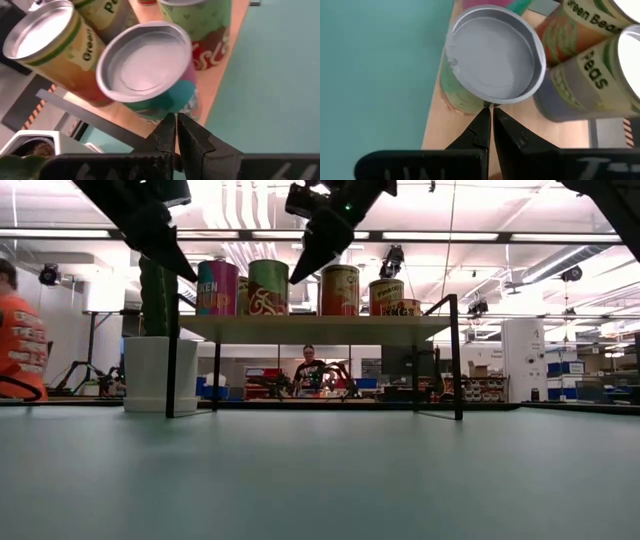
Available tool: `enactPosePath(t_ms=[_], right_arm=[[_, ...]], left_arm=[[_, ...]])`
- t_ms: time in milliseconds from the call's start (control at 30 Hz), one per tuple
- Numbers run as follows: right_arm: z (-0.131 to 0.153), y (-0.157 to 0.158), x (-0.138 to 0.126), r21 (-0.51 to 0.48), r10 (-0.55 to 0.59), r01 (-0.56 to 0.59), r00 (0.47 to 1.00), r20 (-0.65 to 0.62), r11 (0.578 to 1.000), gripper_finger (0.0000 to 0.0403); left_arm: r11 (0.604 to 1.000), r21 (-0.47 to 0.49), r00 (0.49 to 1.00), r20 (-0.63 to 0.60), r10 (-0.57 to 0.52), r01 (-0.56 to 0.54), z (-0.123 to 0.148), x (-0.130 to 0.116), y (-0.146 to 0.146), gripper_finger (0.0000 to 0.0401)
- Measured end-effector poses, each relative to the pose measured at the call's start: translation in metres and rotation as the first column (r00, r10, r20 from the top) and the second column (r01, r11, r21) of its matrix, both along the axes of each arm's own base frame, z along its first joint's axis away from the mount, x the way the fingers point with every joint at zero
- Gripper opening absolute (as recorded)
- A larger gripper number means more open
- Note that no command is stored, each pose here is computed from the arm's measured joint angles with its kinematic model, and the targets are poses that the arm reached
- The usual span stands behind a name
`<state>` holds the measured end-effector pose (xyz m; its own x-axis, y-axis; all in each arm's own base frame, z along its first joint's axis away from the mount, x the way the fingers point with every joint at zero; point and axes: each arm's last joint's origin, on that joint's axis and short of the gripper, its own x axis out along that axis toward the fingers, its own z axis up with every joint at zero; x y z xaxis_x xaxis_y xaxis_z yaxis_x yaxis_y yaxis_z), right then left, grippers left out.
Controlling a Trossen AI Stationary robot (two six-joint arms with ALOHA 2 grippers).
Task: Pick and place cans onto a shelf
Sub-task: Adjust the canned goods on the shelf
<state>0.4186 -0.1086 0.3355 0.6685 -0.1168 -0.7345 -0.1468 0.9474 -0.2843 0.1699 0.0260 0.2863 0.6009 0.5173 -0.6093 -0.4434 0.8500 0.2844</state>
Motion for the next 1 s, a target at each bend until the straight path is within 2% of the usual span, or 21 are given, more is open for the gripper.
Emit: enactPosePath(t_ms=[300, 533, 667, 1000], right_arm=[[-0.009, -0.001, 0.011, 0.008, -0.014, 0.013, 1.000, 0.028, 1.000, 0.0009], [-0.012, 0.000, 0.006, 0.020, -0.015, 0.016, 0.999, -0.036, 1.000, 0.0009], [-0.012, 0.002, 0.002, 0.049, 0.003, 0.000, 0.998, -0.061, 0.999, 0.0009], [-0.023, 0.004, 0.015, 0.010, 0.072, -0.073, 0.996, 0.042, 0.997, 0.0009]], left_arm=[[0.995, 0.070, 0.997, 0.006, 0.074, -0.074, 0.002, -0.001, 0.003, 0.0000], [0.995, 0.048, 0.997, 0.018, 0.081, -0.082, 0.002, -0.001, 0.002, 0.0000], [0.999, 0.013, 0.999, 0.014, 0.049, -0.050, -0.001, -0.001, 0.001, 0.0000], [0.995, 0.071, 0.998, 0.007, 0.069, -0.069, 0.001, 0.000, 0.002, 0.0000]])
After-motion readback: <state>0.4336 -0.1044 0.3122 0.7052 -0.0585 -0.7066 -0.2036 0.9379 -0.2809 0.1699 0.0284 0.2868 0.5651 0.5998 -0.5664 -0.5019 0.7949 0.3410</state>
